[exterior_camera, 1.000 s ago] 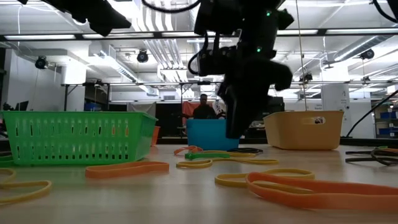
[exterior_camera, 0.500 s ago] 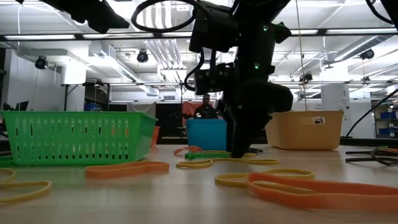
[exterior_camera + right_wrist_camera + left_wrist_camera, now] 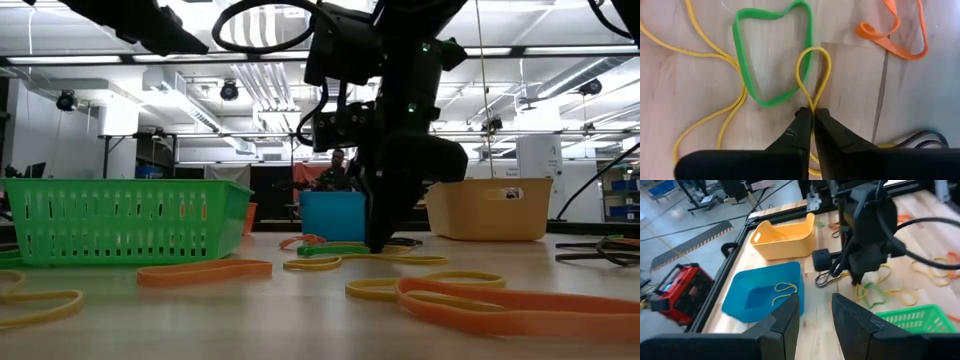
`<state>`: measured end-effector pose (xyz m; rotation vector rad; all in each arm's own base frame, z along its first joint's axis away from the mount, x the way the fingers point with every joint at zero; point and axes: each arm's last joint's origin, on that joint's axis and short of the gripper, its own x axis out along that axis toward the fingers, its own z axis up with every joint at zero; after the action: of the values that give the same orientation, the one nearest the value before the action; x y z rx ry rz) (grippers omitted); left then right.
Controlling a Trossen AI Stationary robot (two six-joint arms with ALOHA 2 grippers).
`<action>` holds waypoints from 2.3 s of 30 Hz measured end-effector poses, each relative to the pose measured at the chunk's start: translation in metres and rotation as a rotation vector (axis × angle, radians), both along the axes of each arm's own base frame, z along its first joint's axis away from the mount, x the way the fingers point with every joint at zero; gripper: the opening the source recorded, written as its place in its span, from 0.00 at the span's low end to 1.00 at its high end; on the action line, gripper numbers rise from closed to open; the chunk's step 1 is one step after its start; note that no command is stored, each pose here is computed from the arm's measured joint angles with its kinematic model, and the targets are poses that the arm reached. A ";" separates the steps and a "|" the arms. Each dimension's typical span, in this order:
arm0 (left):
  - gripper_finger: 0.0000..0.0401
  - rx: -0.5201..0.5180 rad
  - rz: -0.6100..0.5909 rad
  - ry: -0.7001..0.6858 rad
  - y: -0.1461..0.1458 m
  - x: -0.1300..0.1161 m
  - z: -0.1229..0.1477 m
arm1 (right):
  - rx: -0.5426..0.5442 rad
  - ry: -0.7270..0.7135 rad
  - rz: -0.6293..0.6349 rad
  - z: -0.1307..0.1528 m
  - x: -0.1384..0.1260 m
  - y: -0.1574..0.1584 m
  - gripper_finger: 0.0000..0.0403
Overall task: Sort rubber bands into baskets
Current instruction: Put the yellow rubberband into the blue bin
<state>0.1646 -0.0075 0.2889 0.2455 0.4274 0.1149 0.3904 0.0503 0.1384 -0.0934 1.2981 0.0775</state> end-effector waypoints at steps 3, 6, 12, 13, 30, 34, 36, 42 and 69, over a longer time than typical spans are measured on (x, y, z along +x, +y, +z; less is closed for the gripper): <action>0.25 0.025 0.025 0.022 0.001 -0.002 -0.002 | 0.008 -0.023 0.004 0.016 -0.004 -0.001 0.02; 0.25 0.047 0.032 0.037 0.002 -0.004 -0.002 | 0.021 -0.099 0.002 0.043 -0.008 -0.005 0.02; 0.25 0.076 0.027 0.041 0.003 -0.007 -0.001 | 0.023 -0.266 -0.015 0.099 -0.022 -0.023 0.02; 0.25 0.083 0.029 0.042 0.003 -0.008 -0.001 | 0.019 -0.304 -0.014 0.109 -0.024 -0.027 0.02; 0.25 0.172 0.146 0.015 0.014 -0.005 0.003 | -0.082 -0.783 0.200 0.166 -0.032 -0.144 0.02; 0.25 0.155 0.182 -0.026 0.016 -0.005 0.007 | -0.057 -0.813 0.198 0.154 -0.033 -0.167 0.02; 0.25 0.129 0.195 -0.039 0.016 -0.006 0.007 | -0.054 -0.829 0.192 0.149 -0.034 -0.173 0.02; 0.25 0.069 0.219 -0.062 0.016 -0.007 0.008 | -0.046 -0.830 0.152 0.126 -0.040 -0.179 0.02; 0.25 0.279 0.395 -0.099 0.041 -0.007 0.019 | -0.242 -0.944 0.134 0.138 -0.062 -0.221 0.02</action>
<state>0.1580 0.0332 0.3078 0.4255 0.3565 0.5743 0.3284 -0.1710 0.2763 -0.3758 0.3515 -0.0136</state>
